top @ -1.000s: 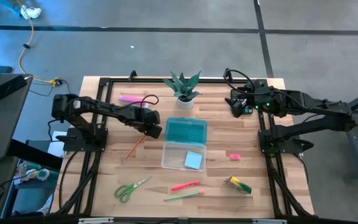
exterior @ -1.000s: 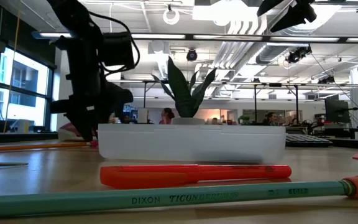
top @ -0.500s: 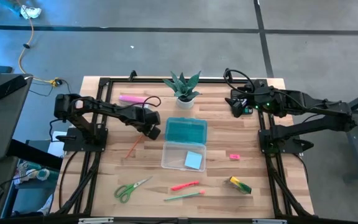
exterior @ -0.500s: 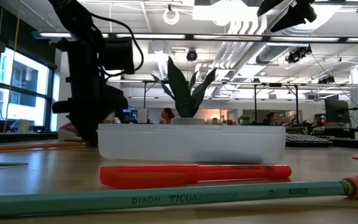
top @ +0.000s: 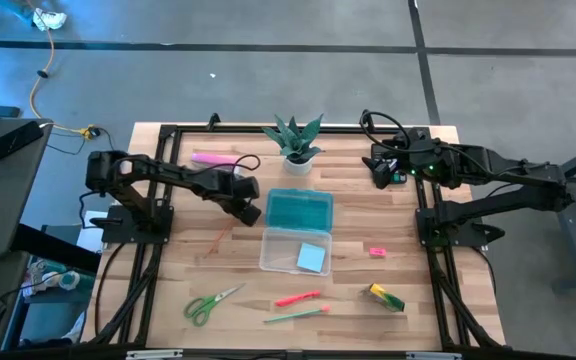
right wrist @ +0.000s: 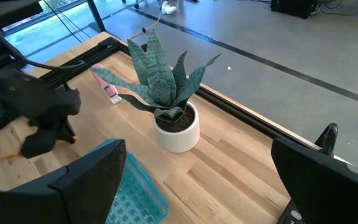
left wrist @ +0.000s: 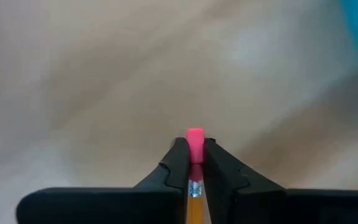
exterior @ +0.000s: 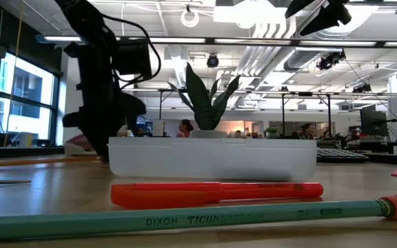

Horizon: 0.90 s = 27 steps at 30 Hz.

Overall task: Pack school essentials
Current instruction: Put the yellow pencil into the blue supply box

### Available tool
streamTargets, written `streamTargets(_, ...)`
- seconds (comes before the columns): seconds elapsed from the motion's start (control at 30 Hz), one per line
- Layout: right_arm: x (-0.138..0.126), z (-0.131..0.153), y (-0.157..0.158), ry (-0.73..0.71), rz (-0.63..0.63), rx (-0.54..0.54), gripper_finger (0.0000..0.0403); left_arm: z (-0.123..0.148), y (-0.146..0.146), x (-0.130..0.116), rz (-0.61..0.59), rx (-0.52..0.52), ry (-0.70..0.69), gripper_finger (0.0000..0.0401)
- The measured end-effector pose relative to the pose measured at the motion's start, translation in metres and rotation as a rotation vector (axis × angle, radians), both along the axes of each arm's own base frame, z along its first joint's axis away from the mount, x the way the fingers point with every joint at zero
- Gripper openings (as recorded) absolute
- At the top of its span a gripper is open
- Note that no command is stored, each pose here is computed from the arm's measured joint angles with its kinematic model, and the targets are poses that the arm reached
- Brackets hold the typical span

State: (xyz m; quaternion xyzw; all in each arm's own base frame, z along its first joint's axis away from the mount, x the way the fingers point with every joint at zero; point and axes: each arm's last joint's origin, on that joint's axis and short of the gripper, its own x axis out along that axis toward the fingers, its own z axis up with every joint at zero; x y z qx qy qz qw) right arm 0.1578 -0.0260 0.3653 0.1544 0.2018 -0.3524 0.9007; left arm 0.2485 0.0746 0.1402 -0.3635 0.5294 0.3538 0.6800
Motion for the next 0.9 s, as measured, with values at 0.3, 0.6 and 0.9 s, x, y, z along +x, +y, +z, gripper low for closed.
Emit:
streamTargets(0.3, 0.000, 0.000, 0.000, 0.000, -0.002, -0.001, 0.0391, 0.041, 0.002, 0.005, -0.024, 0.024, -0.194, 0.0017)
streamTargets(0.6, 0.000, 0.000, 0.000, -0.004, -0.003, 0.002, 0.0391, 0.103, 0.011, 0.030, -0.191, 0.216, -0.460, 0.0017)
streamTargets(0.9, 0.000, 0.001, 0.000, -0.024, -0.013, 0.018, 0.0391, 0.158, 0.008, 0.067, -0.447, 0.458, -0.693, 0.0017)
